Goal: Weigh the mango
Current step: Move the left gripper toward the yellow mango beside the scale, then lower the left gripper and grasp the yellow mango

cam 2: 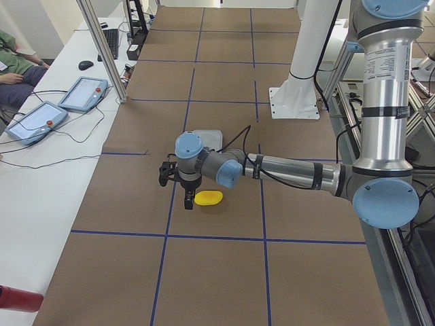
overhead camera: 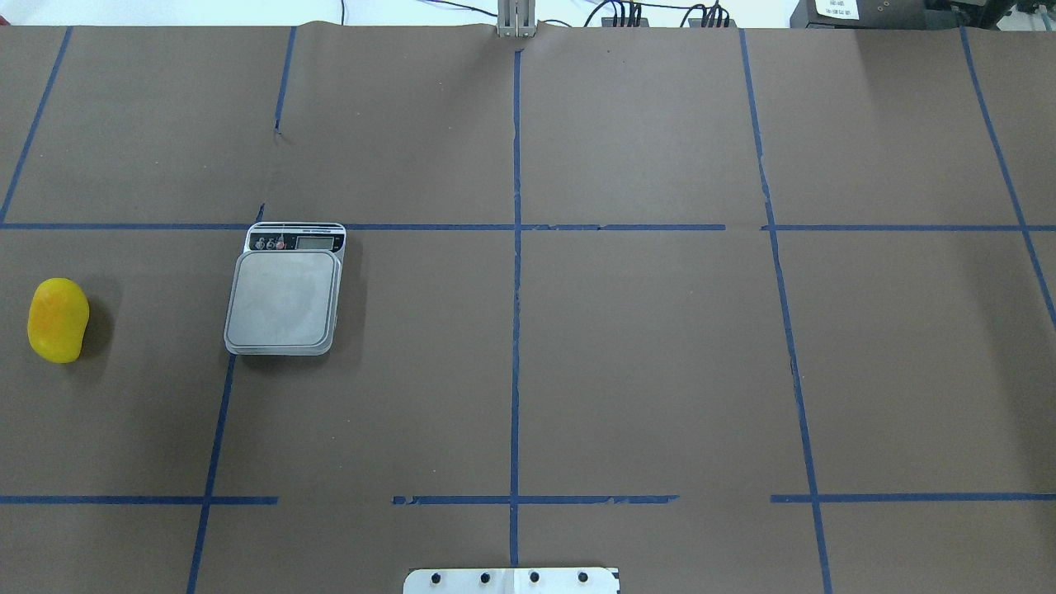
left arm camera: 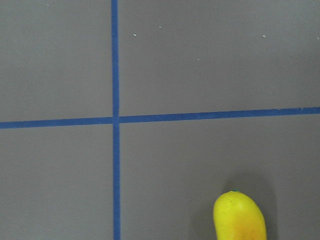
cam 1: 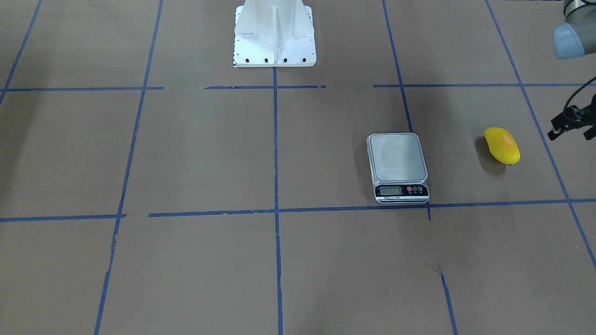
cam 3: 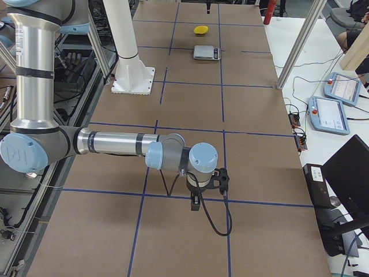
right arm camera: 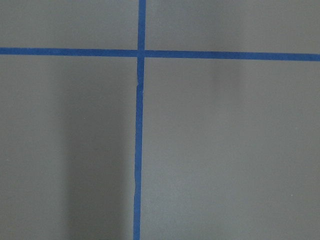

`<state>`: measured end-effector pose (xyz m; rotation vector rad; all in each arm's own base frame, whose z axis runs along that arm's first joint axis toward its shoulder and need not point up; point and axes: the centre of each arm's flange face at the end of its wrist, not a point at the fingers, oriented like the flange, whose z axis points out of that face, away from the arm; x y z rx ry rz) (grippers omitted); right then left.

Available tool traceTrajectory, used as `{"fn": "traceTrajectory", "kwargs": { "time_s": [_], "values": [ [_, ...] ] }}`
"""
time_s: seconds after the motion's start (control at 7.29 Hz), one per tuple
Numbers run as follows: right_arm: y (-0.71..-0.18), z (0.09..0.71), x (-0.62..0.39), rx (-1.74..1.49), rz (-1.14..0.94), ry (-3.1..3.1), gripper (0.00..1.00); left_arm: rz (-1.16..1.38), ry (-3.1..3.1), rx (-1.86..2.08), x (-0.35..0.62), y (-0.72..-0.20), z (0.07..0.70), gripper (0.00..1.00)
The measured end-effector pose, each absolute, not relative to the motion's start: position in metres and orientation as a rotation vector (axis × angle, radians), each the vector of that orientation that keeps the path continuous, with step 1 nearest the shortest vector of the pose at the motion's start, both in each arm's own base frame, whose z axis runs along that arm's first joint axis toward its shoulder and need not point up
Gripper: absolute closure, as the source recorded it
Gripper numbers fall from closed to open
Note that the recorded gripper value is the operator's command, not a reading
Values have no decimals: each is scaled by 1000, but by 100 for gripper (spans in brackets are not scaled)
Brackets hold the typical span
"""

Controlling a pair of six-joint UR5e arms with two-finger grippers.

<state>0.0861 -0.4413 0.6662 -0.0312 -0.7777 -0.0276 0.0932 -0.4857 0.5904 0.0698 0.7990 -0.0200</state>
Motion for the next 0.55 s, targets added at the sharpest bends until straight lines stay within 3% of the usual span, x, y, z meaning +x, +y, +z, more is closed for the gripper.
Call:
{"fn": "traceTrajectory", "kwargs": {
  "time_s": [0.55],
  "values": [
    [-441, 666, 86, -31, -28, -778, 0, -34, 797, 22, 167, -471, 613, 0]
  ]
}}
